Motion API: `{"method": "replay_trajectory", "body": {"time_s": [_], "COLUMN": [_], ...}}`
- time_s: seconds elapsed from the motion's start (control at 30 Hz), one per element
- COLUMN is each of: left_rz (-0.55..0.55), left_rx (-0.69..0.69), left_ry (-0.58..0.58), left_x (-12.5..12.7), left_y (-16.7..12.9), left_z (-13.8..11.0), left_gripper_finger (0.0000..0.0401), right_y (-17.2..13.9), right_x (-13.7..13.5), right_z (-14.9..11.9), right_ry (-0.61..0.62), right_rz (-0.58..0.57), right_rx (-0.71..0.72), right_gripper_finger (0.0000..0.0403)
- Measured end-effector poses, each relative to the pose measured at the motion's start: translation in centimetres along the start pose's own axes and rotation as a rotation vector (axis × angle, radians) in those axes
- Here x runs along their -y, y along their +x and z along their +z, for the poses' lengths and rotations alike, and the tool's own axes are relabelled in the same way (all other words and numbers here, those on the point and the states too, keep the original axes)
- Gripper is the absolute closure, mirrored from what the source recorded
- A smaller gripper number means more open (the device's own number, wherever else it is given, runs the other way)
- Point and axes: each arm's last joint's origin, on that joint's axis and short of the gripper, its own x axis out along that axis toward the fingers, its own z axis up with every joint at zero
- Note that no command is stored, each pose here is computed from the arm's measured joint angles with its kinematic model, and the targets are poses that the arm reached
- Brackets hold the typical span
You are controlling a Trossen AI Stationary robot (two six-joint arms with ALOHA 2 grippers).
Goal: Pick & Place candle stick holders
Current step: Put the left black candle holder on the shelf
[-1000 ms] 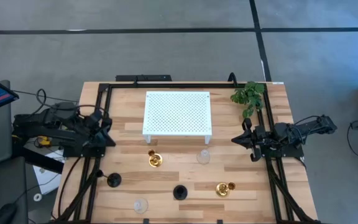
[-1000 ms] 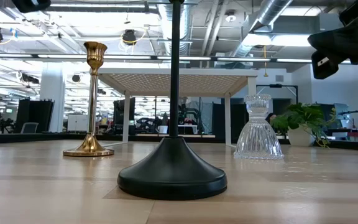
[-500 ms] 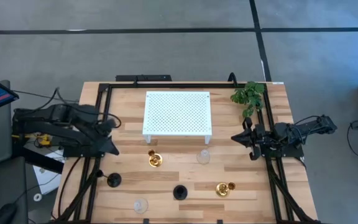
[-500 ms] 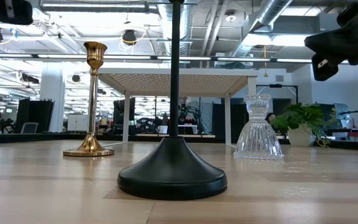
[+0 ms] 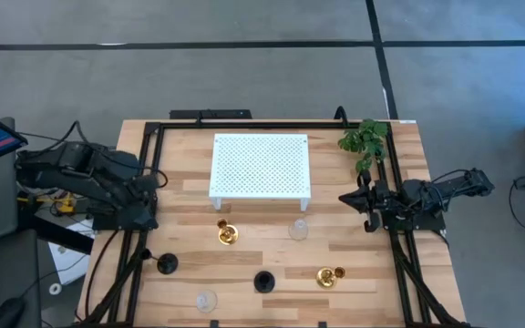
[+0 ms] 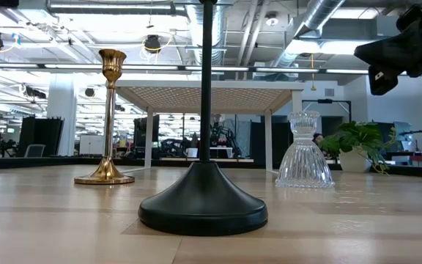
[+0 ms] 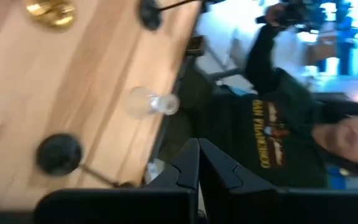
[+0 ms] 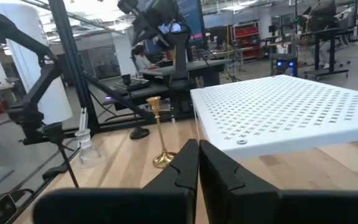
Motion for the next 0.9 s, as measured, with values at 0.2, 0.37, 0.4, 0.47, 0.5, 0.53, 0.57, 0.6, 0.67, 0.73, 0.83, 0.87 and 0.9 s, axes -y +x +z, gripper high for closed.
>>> {"method": "replay_trajectory", "body": {"time_s": [0.2, 0.37, 0.4, 0.47, 0.5, 0.53, 0.57, 0.6, 0.67, 0.73, 0.83, 0.87, 0.9], "left_rz": [0.14, 0.179, 0.184, 0.193, 0.203, 0.215, 0.224, 0.228, 0.229, 0.23, 0.228, 0.229, 0.231], "left_rx": [-0.106, -0.151, -0.156, -0.178, -0.189, -0.196, -0.2, -0.201, -0.2, -0.2, -0.198, -0.197, -0.195], "left_ry": [-0.087, -0.112, -0.116, -0.13, -0.144, -0.165, -0.184, -0.195, -0.197, -0.2, -0.198, -0.197, -0.197], "left_x": [-0.8, -1.2, -1.3, -1.4, -1.5, -1.6, -1.7, -1.7, -1.7, -1.7, -1.7, -1.7, -1.7], "left_y": [-0.1, -0.2, -0.3, -0.3, -0.4, -0.4, -0.4, -0.4, -0.4, -0.4, -0.4, -0.4, -0.4], "left_z": [-0.7, -1.2, -1.2, -1.4, -1.5, -1.6, -1.7, -1.7, -1.7, -1.7, -1.6, -1.6, -1.6], "left_gripper_finger": [0.0398, 0.0398, 0.0398, 0.0398, 0.0398, 0.0398, 0.0398, 0.0398, 0.0398, 0.0398, 0.0398, 0.0398, 0.0398], "right_y": [0.0, 0.0, 0.0, 0.0, 0.0, 0.0, 0.0, 0.0, 0.0, 0.0, 0.0, 0.0, 0.0], "right_x": [0.0, 0.2, 0.3, 0.3, 0.3, 0.3, 0.3, 0.3, 0.3, 0.3, 0.3, 0.3, 0.3], "right_z": [0.0, 0.1, 0.1, 0.2, 0.2, 0.2, 0.2, 0.2, 0.2, 0.2, 0.2, 0.2, 0.2], "right_ry": [0.097, 0.08, 0.079, 0.08, 0.08, 0.08, 0.08, 0.08, 0.08, 0.08, 0.08, 0.08, 0.08], "right_rz": [-0.001, -0.088, -0.107, -0.123, -0.123, -0.123, -0.123, -0.123, -0.123, -0.123, -0.123, -0.123, -0.123], "right_rx": [0.0, 0.024, 0.029, 0.034, 0.034, 0.034, 0.035, 0.035, 0.034, 0.034, 0.034, 0.035, 0.034], "right_gripper_finger": [0.0398, 0.0398, 0.0398, 0.0398, 0.0398, 0.0398, 0.0398, 0.0398, 0.0398, 0.0398, 0.0398, 0.0398, 0.0398]}}
